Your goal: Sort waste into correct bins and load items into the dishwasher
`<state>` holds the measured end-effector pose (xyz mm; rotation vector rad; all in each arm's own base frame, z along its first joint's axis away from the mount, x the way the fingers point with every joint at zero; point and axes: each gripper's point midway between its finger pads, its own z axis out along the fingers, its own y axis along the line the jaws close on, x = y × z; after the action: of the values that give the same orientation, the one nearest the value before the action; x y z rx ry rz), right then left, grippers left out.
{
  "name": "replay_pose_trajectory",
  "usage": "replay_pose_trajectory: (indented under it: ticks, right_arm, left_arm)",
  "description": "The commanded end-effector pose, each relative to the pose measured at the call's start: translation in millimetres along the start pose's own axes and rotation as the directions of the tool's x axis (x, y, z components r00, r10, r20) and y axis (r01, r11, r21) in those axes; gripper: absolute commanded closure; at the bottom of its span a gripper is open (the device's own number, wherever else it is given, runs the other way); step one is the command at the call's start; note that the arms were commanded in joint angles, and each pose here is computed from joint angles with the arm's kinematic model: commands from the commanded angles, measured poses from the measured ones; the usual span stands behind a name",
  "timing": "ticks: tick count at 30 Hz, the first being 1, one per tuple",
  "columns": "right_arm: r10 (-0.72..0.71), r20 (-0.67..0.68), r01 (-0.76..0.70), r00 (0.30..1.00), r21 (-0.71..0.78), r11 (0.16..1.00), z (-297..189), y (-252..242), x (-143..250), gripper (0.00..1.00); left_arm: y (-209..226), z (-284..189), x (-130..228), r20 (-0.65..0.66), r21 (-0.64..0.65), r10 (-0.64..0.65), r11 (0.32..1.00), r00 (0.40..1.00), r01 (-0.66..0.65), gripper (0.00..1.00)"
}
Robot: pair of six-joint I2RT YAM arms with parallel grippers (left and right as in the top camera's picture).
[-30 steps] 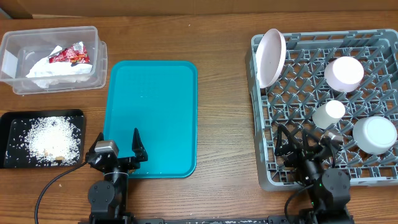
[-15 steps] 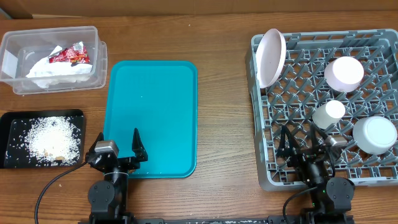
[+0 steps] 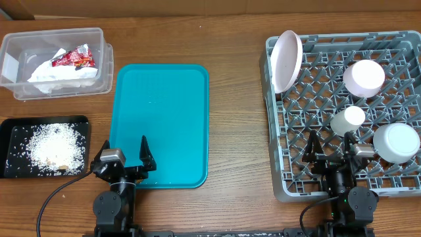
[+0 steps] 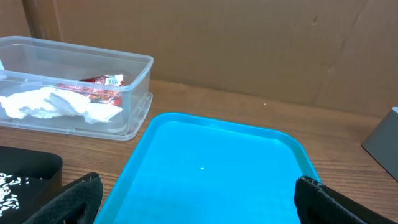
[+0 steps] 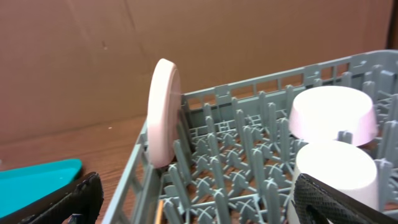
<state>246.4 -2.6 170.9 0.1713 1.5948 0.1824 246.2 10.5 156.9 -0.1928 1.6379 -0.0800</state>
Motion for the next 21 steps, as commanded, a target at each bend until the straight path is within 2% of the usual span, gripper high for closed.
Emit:
replay_pose_trajectory:
  ticks: [1, 4, 21]
  right_arm:
    - [-0.075, 0.010, 0.075, 0.997, 0.035, 0.997, -0.2, -6.7, -0.1, 0.00]
    - [-0.119, 0.009, 0.119, 0.993, 0.036, 0.992, -0.2, -6.8, -0.1, 0.00]
    - [-0.120, 0.011, 0.119, 0.993, 0.028, 0.992, -0.1, -5.4, -0.3, 0.00]
  left_arm:
    - [1.1, -0.3, -0.8, 0.009, -0.008, 0.022, 1.000, 1.000, -0.022, 0.00]
    - [1.1, -0.3, -0.8, 0.008, -0.007, 0.022, 1.000, 1.000, -0.022, 0.00]
    - [1.1, -0.3, -0.8, 0.008, -0.007, 0.022, 1.000, 1.000, -0.022, 0.00]
